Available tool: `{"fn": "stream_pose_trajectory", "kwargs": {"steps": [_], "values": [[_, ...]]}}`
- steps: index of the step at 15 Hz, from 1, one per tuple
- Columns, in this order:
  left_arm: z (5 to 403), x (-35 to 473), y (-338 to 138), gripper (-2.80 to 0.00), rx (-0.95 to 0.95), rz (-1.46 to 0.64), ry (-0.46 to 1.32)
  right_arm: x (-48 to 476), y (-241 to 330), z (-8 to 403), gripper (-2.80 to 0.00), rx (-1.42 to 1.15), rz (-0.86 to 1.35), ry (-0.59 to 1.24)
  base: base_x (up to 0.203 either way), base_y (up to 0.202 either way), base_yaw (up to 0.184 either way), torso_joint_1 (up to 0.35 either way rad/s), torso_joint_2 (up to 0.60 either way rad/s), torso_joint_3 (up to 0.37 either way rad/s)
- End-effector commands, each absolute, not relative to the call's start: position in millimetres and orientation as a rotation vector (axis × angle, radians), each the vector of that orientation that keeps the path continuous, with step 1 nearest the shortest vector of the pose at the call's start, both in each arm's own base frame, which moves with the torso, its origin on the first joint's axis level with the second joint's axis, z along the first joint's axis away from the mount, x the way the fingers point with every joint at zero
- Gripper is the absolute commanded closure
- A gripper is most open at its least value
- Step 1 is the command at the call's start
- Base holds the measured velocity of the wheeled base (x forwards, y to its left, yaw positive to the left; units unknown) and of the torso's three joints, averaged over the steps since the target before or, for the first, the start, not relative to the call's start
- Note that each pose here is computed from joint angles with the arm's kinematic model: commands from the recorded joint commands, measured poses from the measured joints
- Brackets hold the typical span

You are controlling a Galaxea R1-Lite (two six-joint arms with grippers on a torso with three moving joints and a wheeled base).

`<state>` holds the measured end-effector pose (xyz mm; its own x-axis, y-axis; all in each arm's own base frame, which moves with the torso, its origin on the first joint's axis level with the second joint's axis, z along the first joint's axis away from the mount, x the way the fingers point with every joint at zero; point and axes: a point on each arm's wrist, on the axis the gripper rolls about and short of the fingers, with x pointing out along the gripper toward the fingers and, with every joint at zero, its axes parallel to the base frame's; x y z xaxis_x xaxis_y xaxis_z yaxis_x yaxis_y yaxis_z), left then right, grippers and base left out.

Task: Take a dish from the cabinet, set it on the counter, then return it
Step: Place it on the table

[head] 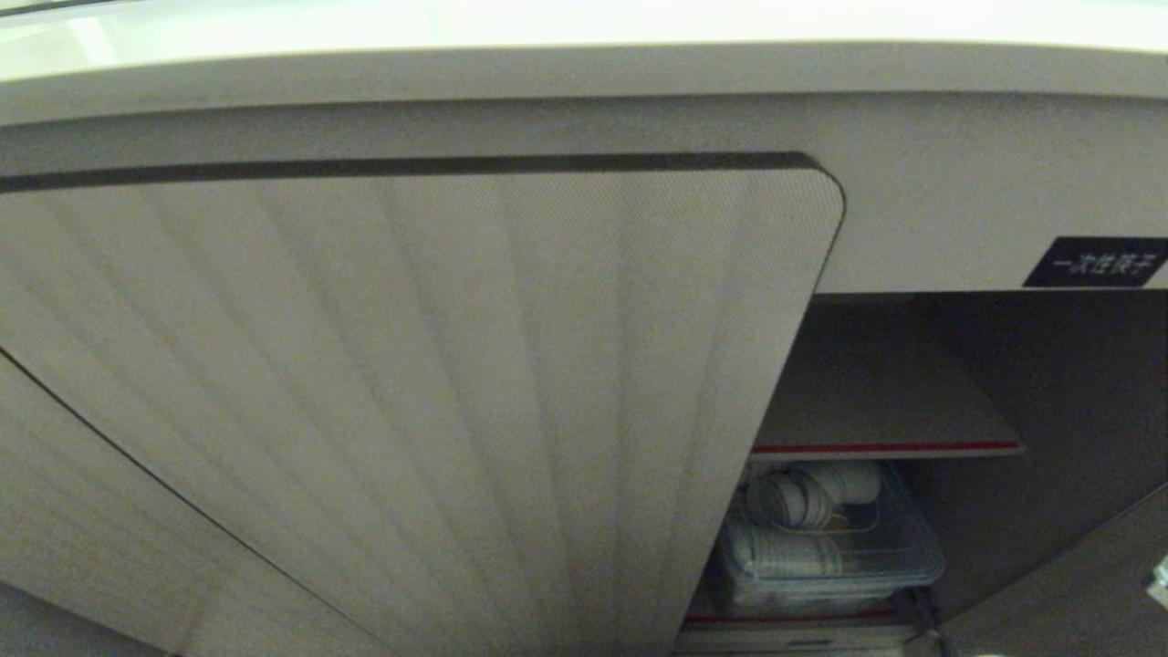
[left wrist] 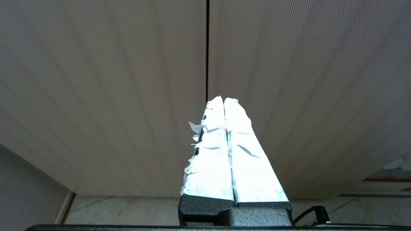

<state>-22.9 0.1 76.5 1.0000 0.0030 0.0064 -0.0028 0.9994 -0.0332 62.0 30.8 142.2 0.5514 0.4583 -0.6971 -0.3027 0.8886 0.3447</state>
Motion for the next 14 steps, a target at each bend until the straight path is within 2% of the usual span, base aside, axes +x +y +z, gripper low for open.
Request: {"fn": "stream_pose_trajectory", "kwargs": {"steps": [1,14], "values": [[76.0,-22.8,0.1,0.00,-0.034,0.003,-0.005,57.4,29.5,144.4,0.00,0.191,0.462,0.872,0.000,0.000,0.000,0.000,0.00,0.000],[76.4,-22.9,0.1,0.00,-0.034,0.003,-0.006,47.7,25.5,137.9,0.00,0.119,0.476,0.938,0.000,0.000,0.000,0.000,0.00,0.000]]}}
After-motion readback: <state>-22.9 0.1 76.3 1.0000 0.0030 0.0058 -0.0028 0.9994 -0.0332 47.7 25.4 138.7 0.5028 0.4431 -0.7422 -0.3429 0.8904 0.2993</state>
